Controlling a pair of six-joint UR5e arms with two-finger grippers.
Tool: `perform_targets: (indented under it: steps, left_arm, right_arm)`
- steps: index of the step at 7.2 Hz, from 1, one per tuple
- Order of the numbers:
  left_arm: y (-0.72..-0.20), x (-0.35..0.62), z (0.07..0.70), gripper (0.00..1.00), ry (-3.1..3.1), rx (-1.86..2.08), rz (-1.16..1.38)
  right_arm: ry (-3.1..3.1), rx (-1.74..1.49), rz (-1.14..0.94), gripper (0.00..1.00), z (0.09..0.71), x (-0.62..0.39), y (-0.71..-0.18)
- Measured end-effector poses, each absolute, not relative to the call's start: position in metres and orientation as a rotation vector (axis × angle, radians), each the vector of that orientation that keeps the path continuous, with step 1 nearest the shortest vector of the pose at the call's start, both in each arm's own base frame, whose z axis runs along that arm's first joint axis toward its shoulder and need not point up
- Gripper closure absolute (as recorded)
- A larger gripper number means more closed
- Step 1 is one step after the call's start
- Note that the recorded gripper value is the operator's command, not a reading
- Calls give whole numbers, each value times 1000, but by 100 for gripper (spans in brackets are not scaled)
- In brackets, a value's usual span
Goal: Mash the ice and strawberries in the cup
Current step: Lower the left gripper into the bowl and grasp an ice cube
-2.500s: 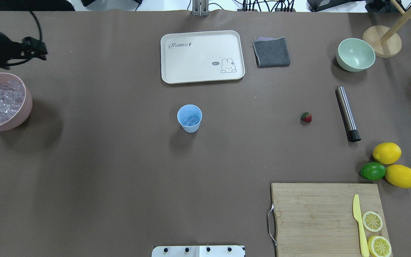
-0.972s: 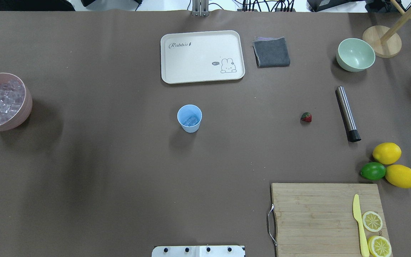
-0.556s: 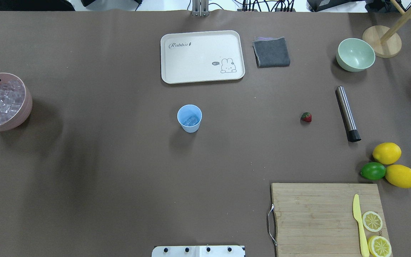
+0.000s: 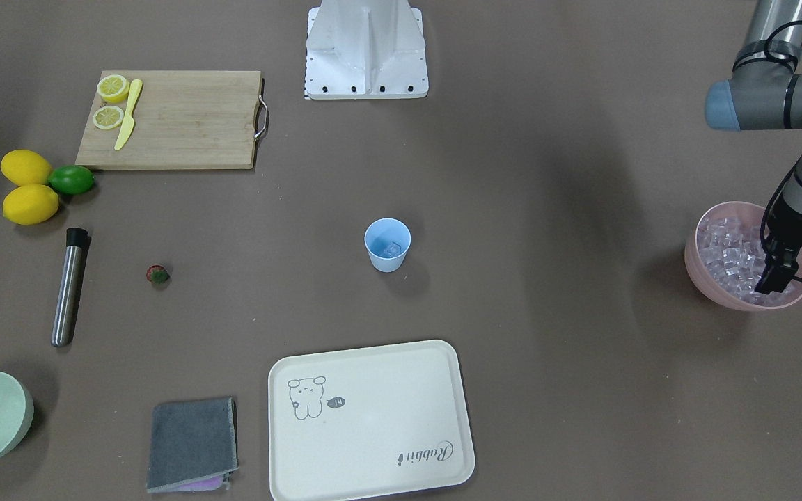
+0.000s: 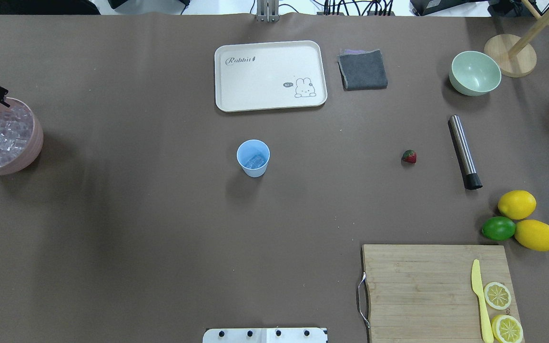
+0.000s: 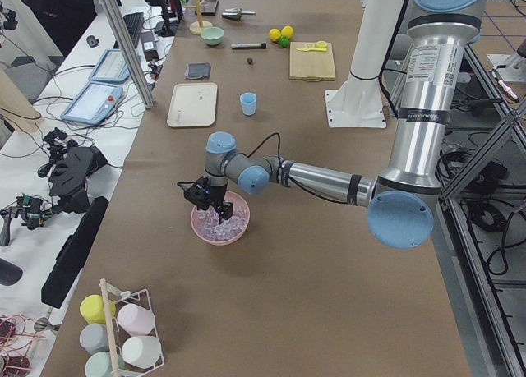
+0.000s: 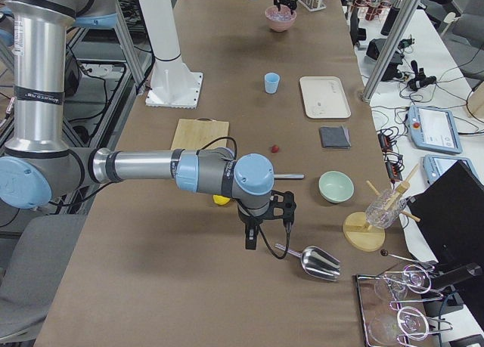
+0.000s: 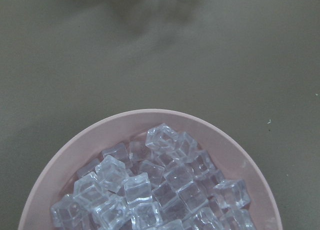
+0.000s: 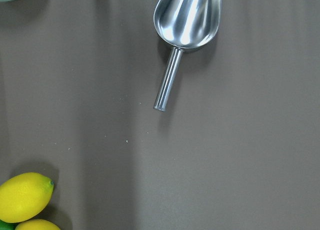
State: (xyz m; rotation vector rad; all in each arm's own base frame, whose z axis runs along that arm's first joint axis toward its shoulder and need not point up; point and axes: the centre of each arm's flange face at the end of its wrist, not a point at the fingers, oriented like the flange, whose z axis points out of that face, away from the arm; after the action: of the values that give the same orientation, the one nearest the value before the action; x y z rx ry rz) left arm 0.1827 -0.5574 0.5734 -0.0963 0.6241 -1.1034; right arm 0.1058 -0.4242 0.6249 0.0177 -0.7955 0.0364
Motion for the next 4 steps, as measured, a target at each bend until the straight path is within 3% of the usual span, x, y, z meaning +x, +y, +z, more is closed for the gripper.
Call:
perform_targets:
  steps: [4]
  left_arm:
    - [-559, 189, 580, 11, 627, -143, -1099]
  right_arm:
    - [-794, 19, 33, 0, 623, 104, -426]
